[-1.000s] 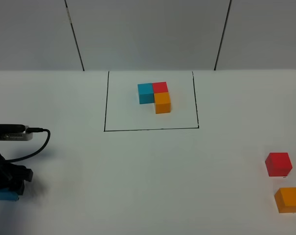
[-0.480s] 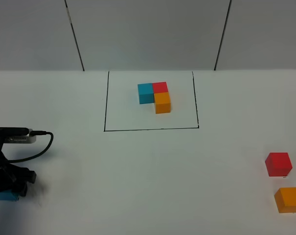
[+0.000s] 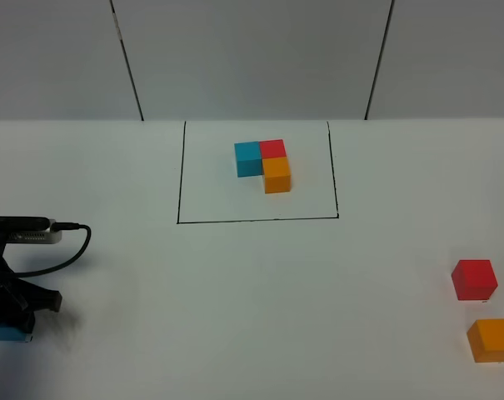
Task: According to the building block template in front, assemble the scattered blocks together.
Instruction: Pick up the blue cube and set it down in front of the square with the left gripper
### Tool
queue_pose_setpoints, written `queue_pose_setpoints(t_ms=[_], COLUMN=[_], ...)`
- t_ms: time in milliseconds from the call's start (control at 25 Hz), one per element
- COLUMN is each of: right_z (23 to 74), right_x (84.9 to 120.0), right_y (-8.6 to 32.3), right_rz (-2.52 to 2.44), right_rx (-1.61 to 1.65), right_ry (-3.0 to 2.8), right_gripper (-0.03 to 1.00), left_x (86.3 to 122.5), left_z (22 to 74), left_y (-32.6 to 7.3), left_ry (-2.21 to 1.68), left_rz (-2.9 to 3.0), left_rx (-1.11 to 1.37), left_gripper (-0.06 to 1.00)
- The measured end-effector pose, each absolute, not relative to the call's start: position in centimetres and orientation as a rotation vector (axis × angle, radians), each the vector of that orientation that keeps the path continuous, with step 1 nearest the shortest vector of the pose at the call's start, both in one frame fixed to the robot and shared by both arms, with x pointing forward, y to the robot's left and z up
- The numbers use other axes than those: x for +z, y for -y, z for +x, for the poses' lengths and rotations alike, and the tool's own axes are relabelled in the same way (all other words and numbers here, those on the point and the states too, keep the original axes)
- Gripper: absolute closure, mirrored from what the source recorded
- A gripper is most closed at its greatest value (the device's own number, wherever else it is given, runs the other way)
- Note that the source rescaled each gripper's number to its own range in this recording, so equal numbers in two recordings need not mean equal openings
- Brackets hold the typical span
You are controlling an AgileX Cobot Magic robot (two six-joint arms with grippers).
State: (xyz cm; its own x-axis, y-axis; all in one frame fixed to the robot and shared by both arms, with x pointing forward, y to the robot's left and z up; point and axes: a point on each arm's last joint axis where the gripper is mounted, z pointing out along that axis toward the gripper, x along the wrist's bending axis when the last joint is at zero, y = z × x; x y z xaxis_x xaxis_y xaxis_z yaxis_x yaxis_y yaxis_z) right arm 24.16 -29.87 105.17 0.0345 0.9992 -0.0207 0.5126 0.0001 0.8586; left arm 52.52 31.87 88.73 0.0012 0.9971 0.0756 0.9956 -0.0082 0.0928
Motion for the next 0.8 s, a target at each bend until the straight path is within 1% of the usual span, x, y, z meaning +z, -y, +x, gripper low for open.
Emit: queue_pose_setpoints(t_ms=[600, 720, 800], right_z=[24.2, 24.2, 24.2], right_x=[105.2, 105.2, 105.2], right_y=[29.9, 29.9, 29.9], right_rz=[1.602, 1.602, 1.602], right_rx=[0.867, 0.867, 0.867], right_ry=[-1.566, -1.566, -1.566], right_gripper=[0.35, 0.35, 0.35], left_x=[88.9, 90.2, 91.9], left_z=[52.5, 52.4, 52.2], left_y=[-32.1, -32.1, -32.1], left_ry=[-2.169, -2.153, -2.129], left_rz=[2.275, 2.258, 2.225], left_rx=[0.218, 0.257, 0.318], left_gripper=[0.94, 0.94, 0.94])
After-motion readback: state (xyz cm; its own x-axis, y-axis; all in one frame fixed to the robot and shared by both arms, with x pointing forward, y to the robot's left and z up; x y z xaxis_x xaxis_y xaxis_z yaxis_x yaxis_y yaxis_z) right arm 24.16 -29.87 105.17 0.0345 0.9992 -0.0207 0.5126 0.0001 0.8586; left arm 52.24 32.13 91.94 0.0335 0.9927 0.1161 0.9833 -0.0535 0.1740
